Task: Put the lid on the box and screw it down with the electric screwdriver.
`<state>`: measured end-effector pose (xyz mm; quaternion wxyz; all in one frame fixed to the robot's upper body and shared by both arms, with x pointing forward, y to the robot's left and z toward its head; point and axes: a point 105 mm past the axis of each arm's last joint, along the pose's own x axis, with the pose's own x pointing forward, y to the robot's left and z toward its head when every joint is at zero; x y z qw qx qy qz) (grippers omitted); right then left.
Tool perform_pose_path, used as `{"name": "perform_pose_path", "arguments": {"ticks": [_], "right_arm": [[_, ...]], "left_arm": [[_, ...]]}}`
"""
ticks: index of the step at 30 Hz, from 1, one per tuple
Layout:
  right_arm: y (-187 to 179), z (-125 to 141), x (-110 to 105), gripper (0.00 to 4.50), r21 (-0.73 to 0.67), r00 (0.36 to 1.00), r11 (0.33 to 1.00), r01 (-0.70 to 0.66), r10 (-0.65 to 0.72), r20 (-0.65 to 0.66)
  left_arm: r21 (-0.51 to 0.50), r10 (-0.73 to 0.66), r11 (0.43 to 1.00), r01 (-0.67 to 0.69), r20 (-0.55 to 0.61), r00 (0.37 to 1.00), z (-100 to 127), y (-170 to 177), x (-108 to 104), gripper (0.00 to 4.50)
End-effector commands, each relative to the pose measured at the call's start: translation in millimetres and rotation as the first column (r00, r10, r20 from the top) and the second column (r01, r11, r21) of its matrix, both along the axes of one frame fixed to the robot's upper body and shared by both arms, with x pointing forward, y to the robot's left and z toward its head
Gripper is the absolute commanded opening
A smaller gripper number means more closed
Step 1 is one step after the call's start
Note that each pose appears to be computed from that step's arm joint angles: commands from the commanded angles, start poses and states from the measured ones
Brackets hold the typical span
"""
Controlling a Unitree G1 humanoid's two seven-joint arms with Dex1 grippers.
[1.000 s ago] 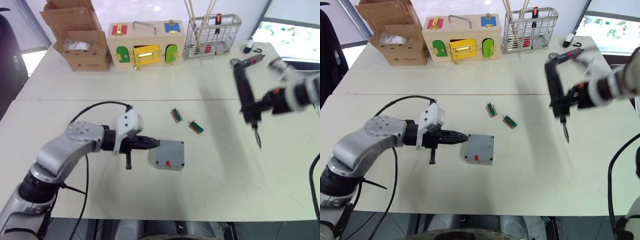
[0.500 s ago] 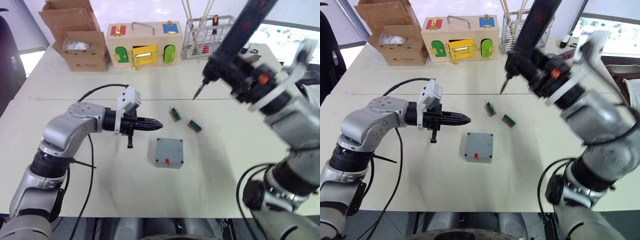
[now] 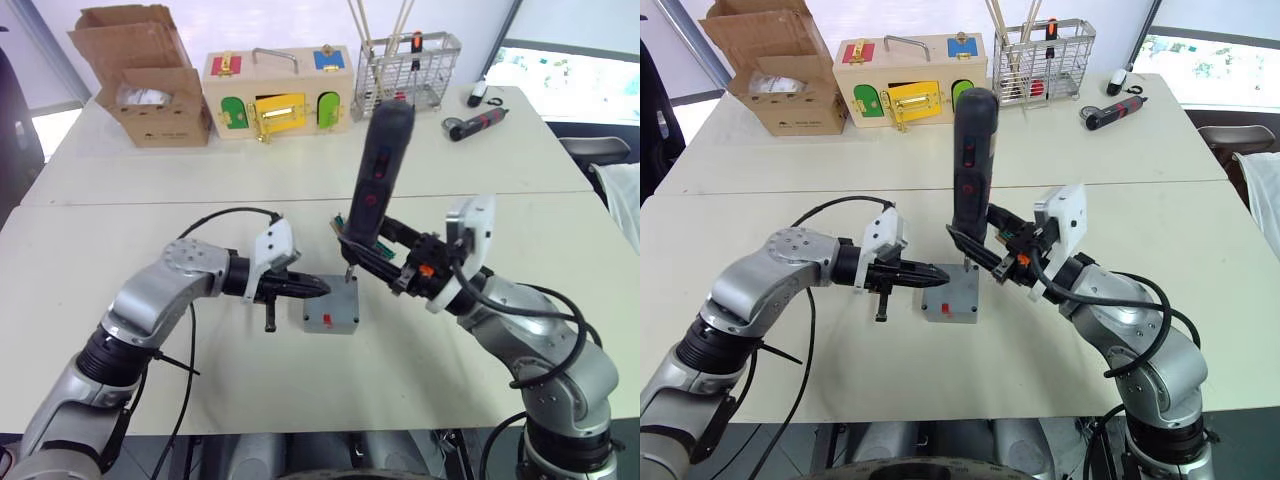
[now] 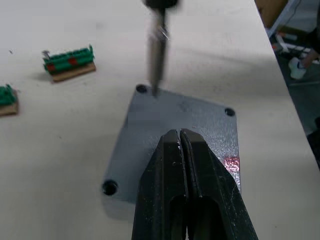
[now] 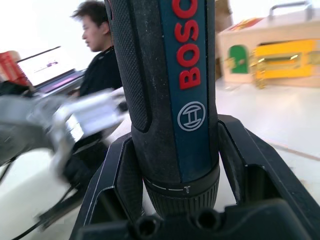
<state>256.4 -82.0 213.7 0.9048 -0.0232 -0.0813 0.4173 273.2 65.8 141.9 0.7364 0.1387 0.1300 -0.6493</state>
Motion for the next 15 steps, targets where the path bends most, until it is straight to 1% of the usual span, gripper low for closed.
{"name": "perform_pose_path", "arguments": {"ticks": [1, 5, 11, 15], "right_arm": [[-2.1, 17.5, -4.4, 1.83, 0.013, 0.995, 1.000, 0.001, -0.003, 0.100], [-4.9, 15.5, -1.6, 1.83, 0.015, 0.996, 1.000, 0.011, -0.012, 0.090], [-3.7, 8.8, -5.0, 1.83, 0.009, 0.999, 1.000, -0.019, 0.018, 0.051], [-3.3, 4.9, -5.5, 1.83, 0.014, 0.999, 1.000, -0.019, 0.019, 0.033]], "left_arm": [[0.013, -0.008, 1.000, 0.007, 0.058, 0.998, 2.5, 1.7, 0.2, 0.00], [0.046, -0.016, 0.999, 0.013, 0.068, 0.998, -7.1, 3.5, 0.2, 0.00], [0.054, -0.020, 0.998, 0.016, 0.078, 0.997, -11.4, 3.6, 0.8, 0.00], [0.074, -0.041, 0.997, 0.035, 0.077, 0.996, -17.1, 4.5, -3.0, 0.00]]}}
